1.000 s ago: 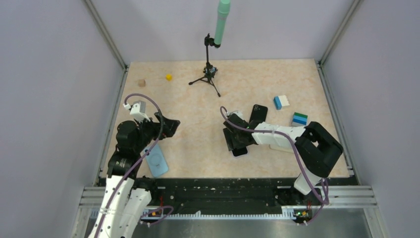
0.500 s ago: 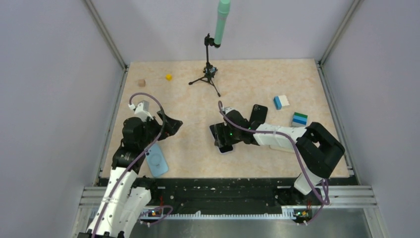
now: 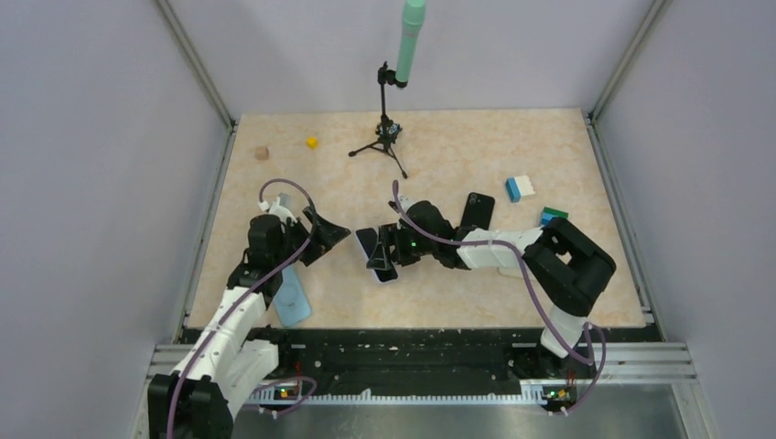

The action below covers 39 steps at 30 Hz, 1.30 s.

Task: Take the phone out of the phone case
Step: Pick up the phone at the center of the board.

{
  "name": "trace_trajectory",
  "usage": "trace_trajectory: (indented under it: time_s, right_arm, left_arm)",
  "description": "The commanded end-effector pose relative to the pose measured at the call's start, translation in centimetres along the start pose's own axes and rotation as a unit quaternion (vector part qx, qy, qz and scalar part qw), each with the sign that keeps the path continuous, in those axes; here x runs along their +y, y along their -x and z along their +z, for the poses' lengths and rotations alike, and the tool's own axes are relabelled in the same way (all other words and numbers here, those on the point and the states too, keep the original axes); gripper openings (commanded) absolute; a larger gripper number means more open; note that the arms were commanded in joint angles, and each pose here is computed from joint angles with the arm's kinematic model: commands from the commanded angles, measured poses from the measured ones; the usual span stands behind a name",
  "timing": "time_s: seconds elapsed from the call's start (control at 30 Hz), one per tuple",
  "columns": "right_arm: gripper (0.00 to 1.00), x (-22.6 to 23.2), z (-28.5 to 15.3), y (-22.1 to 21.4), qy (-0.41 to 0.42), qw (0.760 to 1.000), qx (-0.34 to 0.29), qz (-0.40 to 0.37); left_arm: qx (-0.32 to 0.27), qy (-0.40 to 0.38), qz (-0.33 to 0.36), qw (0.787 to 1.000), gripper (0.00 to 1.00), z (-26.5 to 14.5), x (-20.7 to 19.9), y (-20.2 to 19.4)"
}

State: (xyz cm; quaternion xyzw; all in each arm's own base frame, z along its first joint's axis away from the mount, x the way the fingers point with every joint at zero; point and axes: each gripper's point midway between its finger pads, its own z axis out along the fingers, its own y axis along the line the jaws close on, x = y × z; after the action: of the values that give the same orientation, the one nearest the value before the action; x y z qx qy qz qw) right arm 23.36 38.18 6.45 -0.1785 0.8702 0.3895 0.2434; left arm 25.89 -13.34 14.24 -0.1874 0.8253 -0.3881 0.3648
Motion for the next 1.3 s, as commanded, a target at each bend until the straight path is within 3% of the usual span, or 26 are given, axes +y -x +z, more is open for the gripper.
trace_trajectory:
  time_s: [0.0, 0.27, 0.4, 0.63, 0.8, 0.97, 1.17, 1.27]
  right_arm:
    - [0.59, 5.8, 0.5, 3.6, 0.106, 0.993, -0.051, -0.015]
    - [0.59, 6.8, 1.6, 3.3, 0.117, 0.992, -0.044, -0.001]
    - [0.6, 7.0, 1.5, 2.9, 0.126, 0.991, -0.041, 0.001]
    - [0.6, 7.0, 1.8, 2.2, 0.116, 0.993, -0.015, -0.006]
    - [0.6, 7.3, 1.9, 1.6, 0.122, 0.992, 0.0, -0.006]
    - [0.6, 8.3, 1.9, 1.9, 0.142, 0.99, 0.006, -0.012]
    - [0.6, 8.2, 2.0, 2.7, 0.127, 0.992, 0.001, -0.027]
    - [0.62, 7.9, 2.3, 2.8, 0.117, 0.993, 0.005, -0.031]
  left_arm:
    - [-0.009, -0.007, -0.01, 1.0, 0.85, 1.2, -0.4, 0.5]
    - [0.01, -0.015, -0.033, 0.999, 0.81, 3.2, -0.6, -0.8]
    - [0.022, -0.003, -0.051, 0.998, 0.65, 3.9, 0.0, -1.8]
    - [0.038, 0.006, -0.067, 0.997, 0.61, 4.7, 0.7, -3.3]
    - [0.044, 0.009, -0.053, 0.998, 0.47, 5.1, 0.8, -3.4]
    - [0.047, 0.012, -0.028, 0.998, 0.4, 5.2, 0.4, -2.9]
    - [0.061, 0.006, -0.02, 0.998, 0.18, 5.0, -0.1, -3.1]
    - [0.07, 0.003, -0.02, 0.997, 0.0, 5.2, -0.2, -3.3]
